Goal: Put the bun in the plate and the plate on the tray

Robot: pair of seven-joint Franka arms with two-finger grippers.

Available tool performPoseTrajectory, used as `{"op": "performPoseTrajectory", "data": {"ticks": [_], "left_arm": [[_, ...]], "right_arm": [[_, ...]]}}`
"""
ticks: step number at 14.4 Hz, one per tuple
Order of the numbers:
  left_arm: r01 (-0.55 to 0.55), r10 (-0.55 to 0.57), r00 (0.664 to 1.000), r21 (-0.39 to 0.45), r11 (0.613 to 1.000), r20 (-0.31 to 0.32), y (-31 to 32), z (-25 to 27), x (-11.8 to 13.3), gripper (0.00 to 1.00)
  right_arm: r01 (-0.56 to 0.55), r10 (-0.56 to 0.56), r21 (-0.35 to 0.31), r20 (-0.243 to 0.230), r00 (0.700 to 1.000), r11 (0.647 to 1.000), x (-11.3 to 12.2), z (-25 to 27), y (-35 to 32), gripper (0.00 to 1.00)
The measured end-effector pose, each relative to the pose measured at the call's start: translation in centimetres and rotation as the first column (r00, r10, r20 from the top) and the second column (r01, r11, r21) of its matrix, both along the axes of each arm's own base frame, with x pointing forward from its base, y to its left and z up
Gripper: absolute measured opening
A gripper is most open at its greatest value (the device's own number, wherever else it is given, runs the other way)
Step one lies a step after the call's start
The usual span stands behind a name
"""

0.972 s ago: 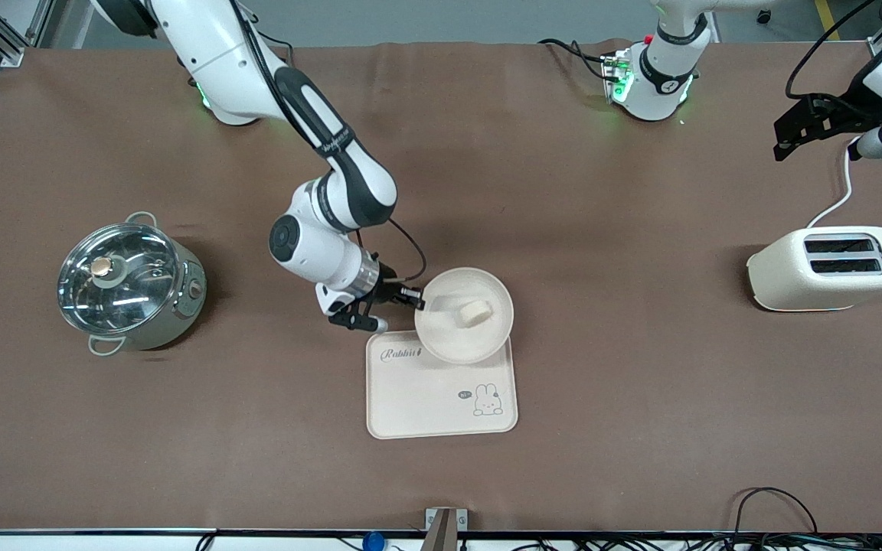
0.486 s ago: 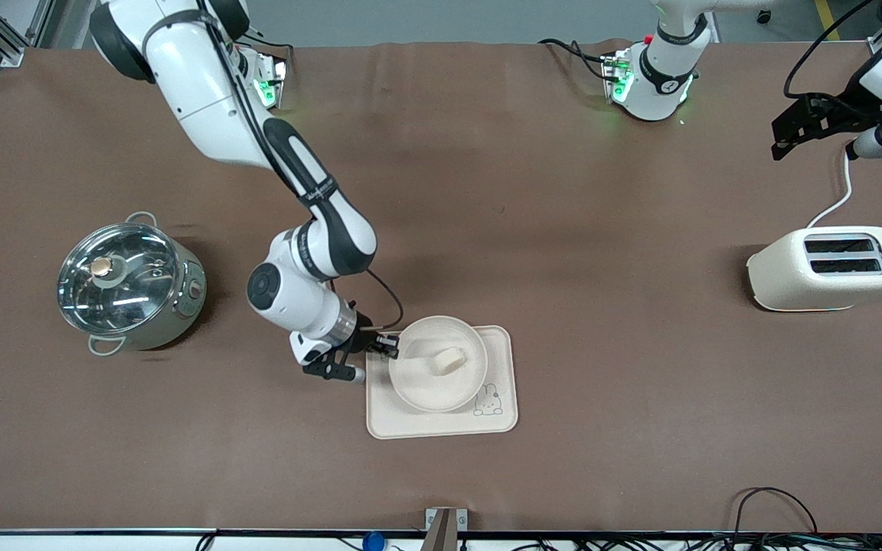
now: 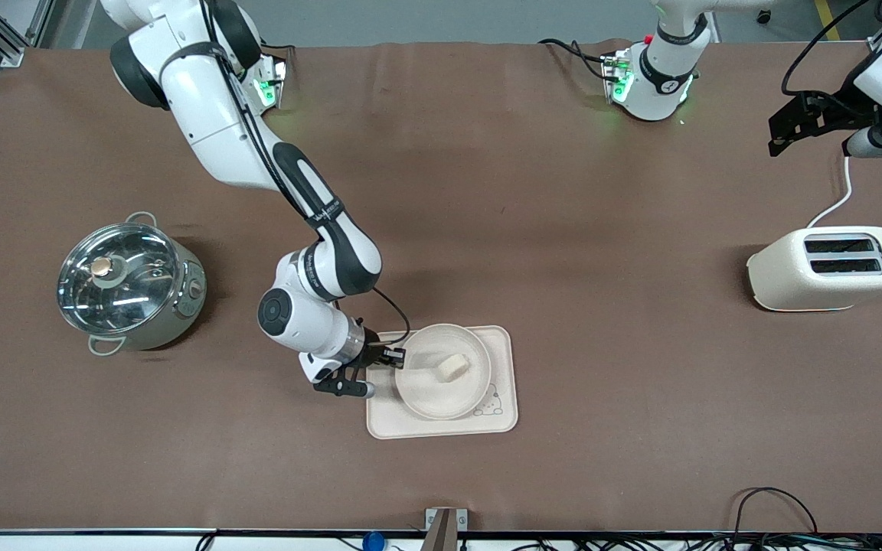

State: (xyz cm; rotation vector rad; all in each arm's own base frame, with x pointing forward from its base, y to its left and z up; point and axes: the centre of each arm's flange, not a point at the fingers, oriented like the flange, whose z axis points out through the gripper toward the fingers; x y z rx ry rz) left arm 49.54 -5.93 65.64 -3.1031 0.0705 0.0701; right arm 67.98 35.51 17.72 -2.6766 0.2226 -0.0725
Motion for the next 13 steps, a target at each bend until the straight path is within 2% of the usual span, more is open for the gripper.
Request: {"op": "performPoseTrajectory", "data": {"ticks": [2,6,7,11,13], "left_arm": [[0.0,0.0,1.0,0.0,1.0,0.0,0.0,0.0,0.0,1.0],[0.0,0.0,1.0,0.0,1.0,-0.001,0.0,0.0,0.0,1.0],[0.0,0.0,1.0,0.0,1.0,-0.001,0.0,-0.1,0.0,1.0],[0.0,0.0,1.0,0.0,1.0,-0.002,0.0,-0.1,0.0,1.0],[-0.001,0.001,1.0,0.0,1.0,-0.002,0.0,-0.1,0.0,1.0]], "right_arm": [[0.001,-0.001,-0.008,0.002,1.0,1.0,0.5,0.2,-0.5,0.05],[-0.015,0.015,-0.014,-0.049,0.999,1.0,1.1,1.1,-1.8,0.42],[-0.031,0.03,-0.011,-0.072,0.997,0.999,1.1,1.9,-1.8,0.57],[-0.082,0.078,-0.03,-0.133,0.988,0.996,1.7,8.8,-4.0,0.96],[-0.102,0.091,-0.077,-0.14,0.986,0.992,2.0,12.7,-6.3,1.0]]}}
